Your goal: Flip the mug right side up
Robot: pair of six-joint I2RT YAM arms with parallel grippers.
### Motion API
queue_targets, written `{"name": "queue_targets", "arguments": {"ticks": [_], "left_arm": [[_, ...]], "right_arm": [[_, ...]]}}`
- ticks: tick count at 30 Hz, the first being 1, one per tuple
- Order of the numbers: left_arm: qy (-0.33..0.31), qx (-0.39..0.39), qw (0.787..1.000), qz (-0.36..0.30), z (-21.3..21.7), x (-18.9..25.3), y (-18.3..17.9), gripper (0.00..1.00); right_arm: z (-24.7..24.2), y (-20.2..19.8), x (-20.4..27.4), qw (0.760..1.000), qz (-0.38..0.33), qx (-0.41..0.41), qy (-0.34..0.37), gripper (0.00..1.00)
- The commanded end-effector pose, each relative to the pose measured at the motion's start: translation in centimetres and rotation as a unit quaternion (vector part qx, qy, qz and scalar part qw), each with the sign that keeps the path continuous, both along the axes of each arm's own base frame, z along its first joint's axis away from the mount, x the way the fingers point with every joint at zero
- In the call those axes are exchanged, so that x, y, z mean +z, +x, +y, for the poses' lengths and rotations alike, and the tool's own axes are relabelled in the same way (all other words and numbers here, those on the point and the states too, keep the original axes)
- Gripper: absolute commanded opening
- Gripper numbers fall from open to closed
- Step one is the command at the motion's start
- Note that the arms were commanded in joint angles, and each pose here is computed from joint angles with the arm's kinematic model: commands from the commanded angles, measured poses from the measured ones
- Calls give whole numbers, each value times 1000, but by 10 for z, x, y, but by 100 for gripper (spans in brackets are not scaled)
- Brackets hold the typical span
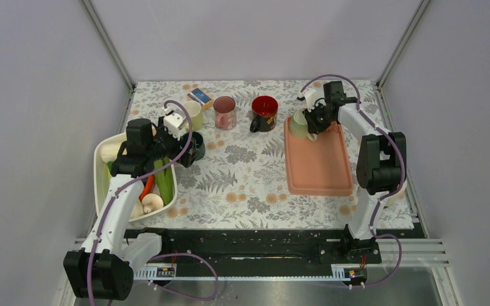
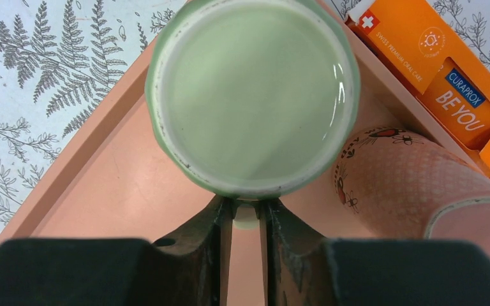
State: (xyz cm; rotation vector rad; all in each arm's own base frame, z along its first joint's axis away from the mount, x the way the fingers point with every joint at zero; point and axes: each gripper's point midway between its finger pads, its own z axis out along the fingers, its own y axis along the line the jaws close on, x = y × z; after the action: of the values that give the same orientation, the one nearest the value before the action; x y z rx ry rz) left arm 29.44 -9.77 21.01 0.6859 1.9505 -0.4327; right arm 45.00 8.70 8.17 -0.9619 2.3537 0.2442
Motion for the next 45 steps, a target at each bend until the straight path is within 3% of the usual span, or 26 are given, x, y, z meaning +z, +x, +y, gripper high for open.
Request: {"name": "queue_targets", "arguments": {"ticks": [1, 5, 15, 23, 30, 35, 42, 45], "left_arm": [[-8, -18, 999, -27, -6, 11, 5, 99], [-10, -20, 999, -27, -7, 12, 4, 99], [-48, -53, 996, -52, -22, 38, 6, 99], [-130, -121, 981, -75, -56, 97, 14, 99], [-242, -207, 944, -86, -120, 147, 9, 97], [-333, -252, 908, -42, -164, 162, 7, 96], [-453, -305, 837, 40, -196, 167, -5, 96], [-466, -320, 824, 46, -203, 165, -13, 96]], "right_arm": [[-1, 12, 21, 999, -33, -9, 3, 13], [0, 8, 40, 998, -66, -16, 14, 0], [7, -27, 130, 971, -219, -40, 88, 0], [29, -77, 228, 922, -312, -42, 227, 0], [55, -127, 311, 855, -350, -17, 381, 0], [70, -159, 354, 811, -344, 18, 473, 0], [90, -190, 371, 755, -254, 59, 601, 0], [91, -196, 368, 735, -229, 61, 635, 0]]}}
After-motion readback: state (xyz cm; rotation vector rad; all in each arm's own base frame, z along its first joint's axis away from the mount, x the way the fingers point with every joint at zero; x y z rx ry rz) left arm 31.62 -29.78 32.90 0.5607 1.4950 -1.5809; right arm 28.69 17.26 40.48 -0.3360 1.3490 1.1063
